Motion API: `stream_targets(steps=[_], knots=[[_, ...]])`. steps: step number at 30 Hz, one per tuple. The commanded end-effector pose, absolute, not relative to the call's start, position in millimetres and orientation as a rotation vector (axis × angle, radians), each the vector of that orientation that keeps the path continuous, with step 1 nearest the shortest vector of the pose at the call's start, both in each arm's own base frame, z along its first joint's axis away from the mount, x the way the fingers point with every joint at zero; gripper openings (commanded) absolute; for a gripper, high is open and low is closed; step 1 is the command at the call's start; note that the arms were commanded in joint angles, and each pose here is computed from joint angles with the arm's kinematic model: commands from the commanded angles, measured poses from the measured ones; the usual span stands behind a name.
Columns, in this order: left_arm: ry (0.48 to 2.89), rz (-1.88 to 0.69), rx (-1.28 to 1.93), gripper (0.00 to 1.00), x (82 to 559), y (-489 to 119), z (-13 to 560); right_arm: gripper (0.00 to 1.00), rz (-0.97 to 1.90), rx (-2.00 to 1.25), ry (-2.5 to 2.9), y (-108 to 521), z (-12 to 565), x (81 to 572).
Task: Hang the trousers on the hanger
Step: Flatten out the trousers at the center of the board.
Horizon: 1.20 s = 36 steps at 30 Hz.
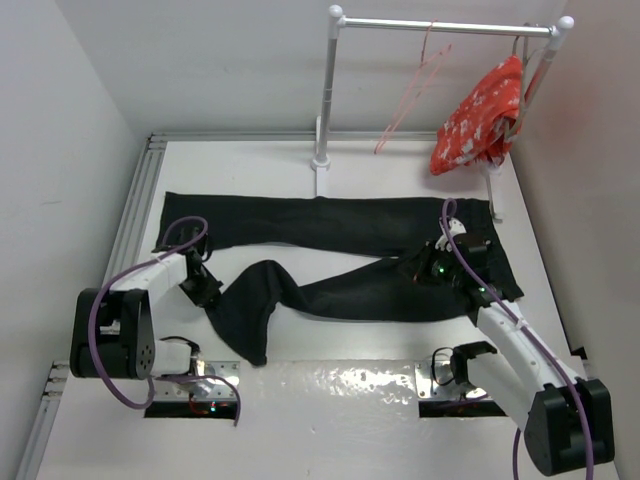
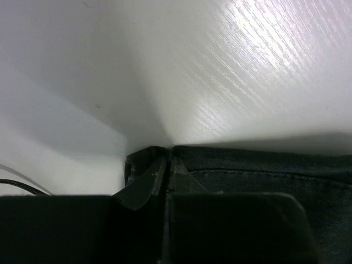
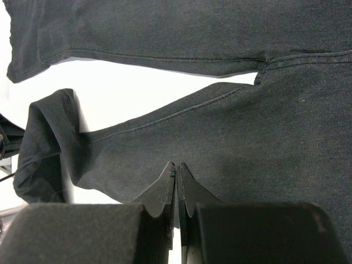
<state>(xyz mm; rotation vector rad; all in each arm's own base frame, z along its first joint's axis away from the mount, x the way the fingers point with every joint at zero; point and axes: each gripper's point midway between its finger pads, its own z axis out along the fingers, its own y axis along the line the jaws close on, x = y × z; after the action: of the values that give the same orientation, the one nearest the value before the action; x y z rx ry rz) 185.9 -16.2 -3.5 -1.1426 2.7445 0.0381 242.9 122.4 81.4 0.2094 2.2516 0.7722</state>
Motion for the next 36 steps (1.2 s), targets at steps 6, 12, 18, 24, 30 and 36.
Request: stream_targets(steps=[6, 12, 18, 24, 30, 36], knots=[[2.676, 0.025, -1.066, 0.00, 228.0, -11.1, -7.4, 0.02, 0.782, 0.169, 2.184, 124.3, 95.0, 248.8], [2.421, 0.144, -1.034, 0.00, 319.8, 22.8, 57.7, 0.02, 0.793, 0.168, 2.180, 125.7, 95.5, 248.5], [2.254, 0.394, -1.074, 0.00, 351.7, 75.8, 106.1, 0.02, 0.787, 0.176, 2.180, 124.6, 94.2, 248.7], [2.171, 0.561, -1.102, 0.00, 343.2, 101.6, 121.7, 0.10, 0.794, 0.183, 2.184, 125.2, 92.2, 248.1], [2.161, 0.598, -1.105, 0.14, 344.5, 107.4, 120.9, 0.35, 0.768, 0.198, 2.181, 121.4, 90.9, 248.4], [2.155, 0.631, -1.127, 0.54, 328.2, 110.4, 130.8, 0.51, 0.746, 0.209, 2.171, 118.0, 93.1, 249.0]])
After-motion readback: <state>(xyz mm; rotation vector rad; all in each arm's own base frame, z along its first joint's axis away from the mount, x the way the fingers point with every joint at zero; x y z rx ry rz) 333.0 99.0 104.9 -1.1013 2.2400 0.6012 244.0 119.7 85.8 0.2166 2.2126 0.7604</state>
